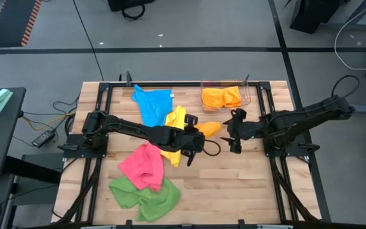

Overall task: Fold microfiber towels
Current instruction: Fold the orange microfiber cloth

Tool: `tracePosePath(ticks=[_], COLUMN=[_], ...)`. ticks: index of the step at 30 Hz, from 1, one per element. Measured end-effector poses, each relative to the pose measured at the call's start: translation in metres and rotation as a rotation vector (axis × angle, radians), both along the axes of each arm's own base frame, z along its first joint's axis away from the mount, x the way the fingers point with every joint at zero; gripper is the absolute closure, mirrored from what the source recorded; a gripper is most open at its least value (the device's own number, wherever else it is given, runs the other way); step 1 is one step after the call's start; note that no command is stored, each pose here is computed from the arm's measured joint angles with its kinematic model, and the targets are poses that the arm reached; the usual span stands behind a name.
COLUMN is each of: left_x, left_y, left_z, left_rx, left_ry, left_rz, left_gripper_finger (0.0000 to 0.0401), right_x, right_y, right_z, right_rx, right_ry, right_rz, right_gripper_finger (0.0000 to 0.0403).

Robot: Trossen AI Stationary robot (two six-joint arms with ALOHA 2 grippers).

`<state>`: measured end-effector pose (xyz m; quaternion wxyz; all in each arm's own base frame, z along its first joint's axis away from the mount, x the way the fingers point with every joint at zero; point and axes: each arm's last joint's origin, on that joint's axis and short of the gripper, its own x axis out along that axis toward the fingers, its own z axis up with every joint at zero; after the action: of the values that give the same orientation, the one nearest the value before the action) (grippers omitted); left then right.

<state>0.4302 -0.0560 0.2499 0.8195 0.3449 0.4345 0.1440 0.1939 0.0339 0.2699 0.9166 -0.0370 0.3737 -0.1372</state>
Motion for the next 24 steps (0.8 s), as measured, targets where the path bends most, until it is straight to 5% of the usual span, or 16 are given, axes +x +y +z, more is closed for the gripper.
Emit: tracePosePath(ticks=[14, 19, 24], left_x=[0.007, 0.002, 0.003], left_y=[-0.079, -0.105, -0.118], left_z=[-0.082, -0.089, -0.095], left_rx=[0.100, -0.061, -0.313], left_ry=[0.133, 0.110, 0.079], left_rz=[-0.136, -0.203, -0.222], left_gripper_finger=[0.0368, 0.0355, 0.0297], right_x=[-0.005, -0.003, 0.011], right_y=[0.017, 0.027, 0.045], right_z=[-0.016, -0.018, -0.034], right_rx=[0.072, 0.103, 0.089], right_ry=[0.009, 0.001, 0.047], right_rz=[0.007, 0.028, 0.082], right_gripper_finger=[0.0086, 0.0086, 0.0086])
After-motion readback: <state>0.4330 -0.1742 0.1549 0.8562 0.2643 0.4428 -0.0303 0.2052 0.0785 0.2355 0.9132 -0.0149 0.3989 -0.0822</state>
